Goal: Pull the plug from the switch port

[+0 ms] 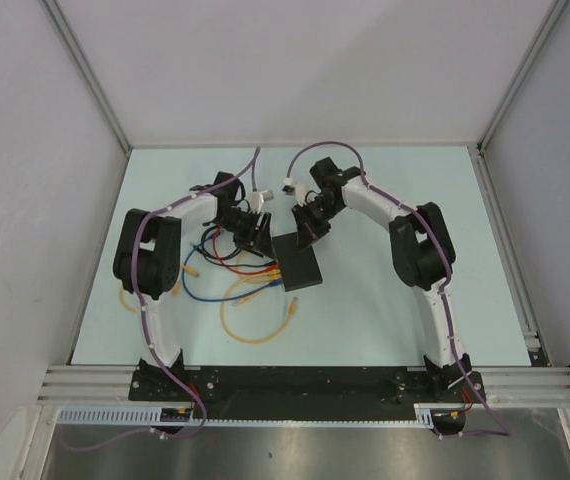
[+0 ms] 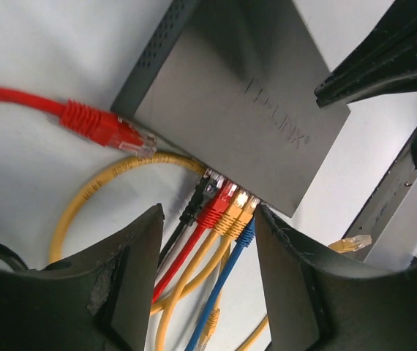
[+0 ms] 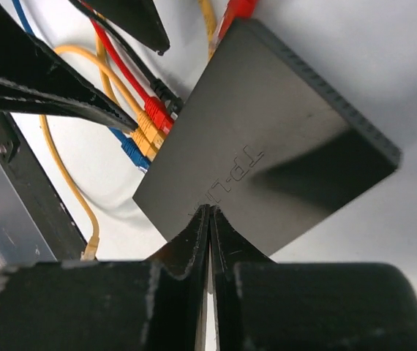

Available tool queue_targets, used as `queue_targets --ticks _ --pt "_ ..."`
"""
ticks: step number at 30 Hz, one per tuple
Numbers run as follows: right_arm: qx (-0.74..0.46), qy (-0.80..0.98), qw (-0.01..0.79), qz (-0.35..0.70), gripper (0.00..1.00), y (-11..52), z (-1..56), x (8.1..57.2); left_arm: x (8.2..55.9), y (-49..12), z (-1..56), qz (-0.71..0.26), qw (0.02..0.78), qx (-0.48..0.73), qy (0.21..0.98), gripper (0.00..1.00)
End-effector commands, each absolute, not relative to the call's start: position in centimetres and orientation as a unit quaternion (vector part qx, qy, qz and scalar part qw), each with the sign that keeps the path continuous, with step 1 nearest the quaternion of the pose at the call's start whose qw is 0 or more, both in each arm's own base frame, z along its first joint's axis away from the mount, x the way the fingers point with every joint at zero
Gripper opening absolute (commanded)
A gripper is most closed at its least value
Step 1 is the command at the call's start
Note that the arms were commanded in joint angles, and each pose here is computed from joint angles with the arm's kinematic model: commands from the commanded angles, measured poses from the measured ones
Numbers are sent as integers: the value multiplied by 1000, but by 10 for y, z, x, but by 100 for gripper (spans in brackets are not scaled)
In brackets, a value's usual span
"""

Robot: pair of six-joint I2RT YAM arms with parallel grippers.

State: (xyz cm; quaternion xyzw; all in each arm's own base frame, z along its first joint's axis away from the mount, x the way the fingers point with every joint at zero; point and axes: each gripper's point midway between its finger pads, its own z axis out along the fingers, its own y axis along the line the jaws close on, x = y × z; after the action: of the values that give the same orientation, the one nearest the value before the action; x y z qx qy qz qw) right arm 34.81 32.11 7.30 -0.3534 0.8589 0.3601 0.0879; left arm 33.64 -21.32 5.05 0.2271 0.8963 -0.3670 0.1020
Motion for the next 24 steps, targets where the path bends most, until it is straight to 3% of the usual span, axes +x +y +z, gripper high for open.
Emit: queue_targets --ticks 1,24 --pt "-369 856 58 358 7 319 48 332 336 -218 52 -384 104 216 892 58" --pt "-384 859 5 339 10 311 18 311 337 -226 28 -409 53 207 887 48"
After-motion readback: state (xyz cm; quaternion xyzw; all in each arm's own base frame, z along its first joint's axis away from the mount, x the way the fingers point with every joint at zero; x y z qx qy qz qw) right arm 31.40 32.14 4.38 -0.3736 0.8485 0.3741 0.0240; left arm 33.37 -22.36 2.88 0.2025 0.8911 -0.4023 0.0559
